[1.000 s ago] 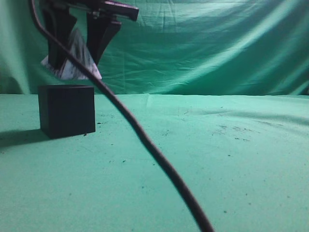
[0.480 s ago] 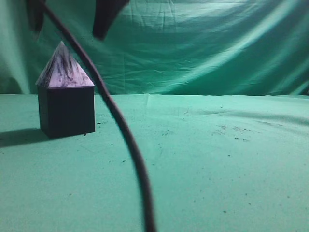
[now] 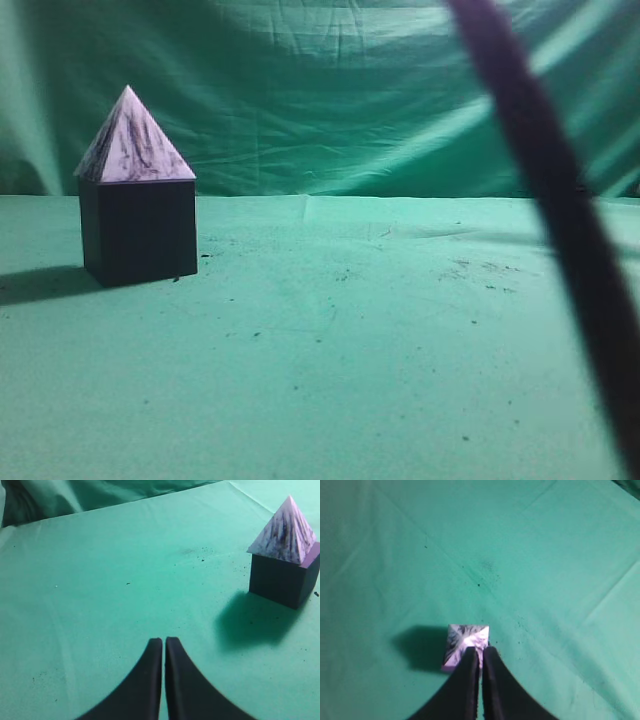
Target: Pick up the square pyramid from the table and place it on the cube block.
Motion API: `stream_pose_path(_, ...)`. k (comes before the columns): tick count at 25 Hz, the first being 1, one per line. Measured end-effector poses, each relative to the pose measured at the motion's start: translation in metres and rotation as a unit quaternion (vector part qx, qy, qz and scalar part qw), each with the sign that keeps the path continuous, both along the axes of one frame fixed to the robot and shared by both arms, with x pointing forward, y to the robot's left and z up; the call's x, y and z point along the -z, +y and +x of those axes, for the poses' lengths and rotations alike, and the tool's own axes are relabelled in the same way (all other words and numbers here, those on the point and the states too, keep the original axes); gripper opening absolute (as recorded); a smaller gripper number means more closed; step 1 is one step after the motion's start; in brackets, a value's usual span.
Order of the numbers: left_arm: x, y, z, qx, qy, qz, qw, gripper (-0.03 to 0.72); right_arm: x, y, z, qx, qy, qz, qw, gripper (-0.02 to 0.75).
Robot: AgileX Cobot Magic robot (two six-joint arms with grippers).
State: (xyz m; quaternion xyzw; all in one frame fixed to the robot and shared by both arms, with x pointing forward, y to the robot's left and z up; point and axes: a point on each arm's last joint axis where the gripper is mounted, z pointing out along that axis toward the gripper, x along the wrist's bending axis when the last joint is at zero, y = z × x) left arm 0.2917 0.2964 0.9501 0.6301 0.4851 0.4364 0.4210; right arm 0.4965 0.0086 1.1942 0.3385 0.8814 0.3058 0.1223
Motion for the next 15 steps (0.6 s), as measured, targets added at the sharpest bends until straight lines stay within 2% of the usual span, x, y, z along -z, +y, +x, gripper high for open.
stream_pose_path(3, 0.000, 0.000, 0.000, 0.000, 0.000, 0.000, 1.000, 0.000, -0.016, -0.026, -0.021, 0.012, 0.004, 0.010, 1.000, 0.000)
stream_pose_path(9, 0.000, 0.000, 0.000, 0.000, 0.000, 0.000, 1.000, 0.000, -0.011, -0.078, -0.064, 0.015, 0.024, -0.013, 1.000, 0.000)
stream_pose_path(11, 0.000, 0.000, 0.000, 0.000, 0.000, 0.000, 1.000, 0.000, -0.009, -0.095, -0.079, 0.015, 0.019, -0.006, 1.000, 0.000)
stream_pose_path(15, 0.000, 0.000, 0.000, 0.000, 0.000, 0.000, 1.000, 0.000, -0.005, -0.129, -0.109, 0.010, -0.009, 0.041, 0.999, 0.000)
